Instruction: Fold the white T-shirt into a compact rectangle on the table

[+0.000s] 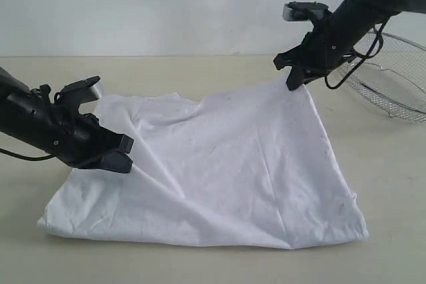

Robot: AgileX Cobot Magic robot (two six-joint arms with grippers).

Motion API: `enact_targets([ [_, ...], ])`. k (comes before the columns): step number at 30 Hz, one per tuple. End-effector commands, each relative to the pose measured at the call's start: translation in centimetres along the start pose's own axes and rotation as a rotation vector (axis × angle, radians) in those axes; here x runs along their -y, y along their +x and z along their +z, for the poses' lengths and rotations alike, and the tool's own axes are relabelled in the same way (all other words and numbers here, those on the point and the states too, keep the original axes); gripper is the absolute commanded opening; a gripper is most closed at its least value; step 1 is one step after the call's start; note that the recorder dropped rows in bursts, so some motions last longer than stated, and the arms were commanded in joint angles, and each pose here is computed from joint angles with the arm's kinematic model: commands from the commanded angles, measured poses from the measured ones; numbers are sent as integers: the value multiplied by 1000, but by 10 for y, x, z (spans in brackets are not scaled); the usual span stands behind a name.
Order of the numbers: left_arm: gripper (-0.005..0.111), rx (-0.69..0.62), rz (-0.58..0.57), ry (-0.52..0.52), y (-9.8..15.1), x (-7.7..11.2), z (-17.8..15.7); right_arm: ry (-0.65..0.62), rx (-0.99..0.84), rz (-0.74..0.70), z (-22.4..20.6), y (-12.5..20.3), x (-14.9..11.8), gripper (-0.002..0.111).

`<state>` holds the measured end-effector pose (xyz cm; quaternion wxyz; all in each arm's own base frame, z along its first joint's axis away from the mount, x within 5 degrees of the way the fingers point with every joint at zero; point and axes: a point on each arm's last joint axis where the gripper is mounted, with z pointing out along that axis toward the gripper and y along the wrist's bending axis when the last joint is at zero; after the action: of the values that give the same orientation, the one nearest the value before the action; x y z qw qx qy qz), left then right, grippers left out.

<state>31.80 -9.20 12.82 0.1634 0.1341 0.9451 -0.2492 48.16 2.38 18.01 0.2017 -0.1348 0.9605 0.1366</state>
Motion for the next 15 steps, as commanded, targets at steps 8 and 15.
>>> enact_targets([
  [8,5,8,0,-5,1,1,0,263,-73,53,-26,6,25,0],
  [15,5,19,0,-22,0,-1,0,243,-142,33,-21,12,25,56],
])
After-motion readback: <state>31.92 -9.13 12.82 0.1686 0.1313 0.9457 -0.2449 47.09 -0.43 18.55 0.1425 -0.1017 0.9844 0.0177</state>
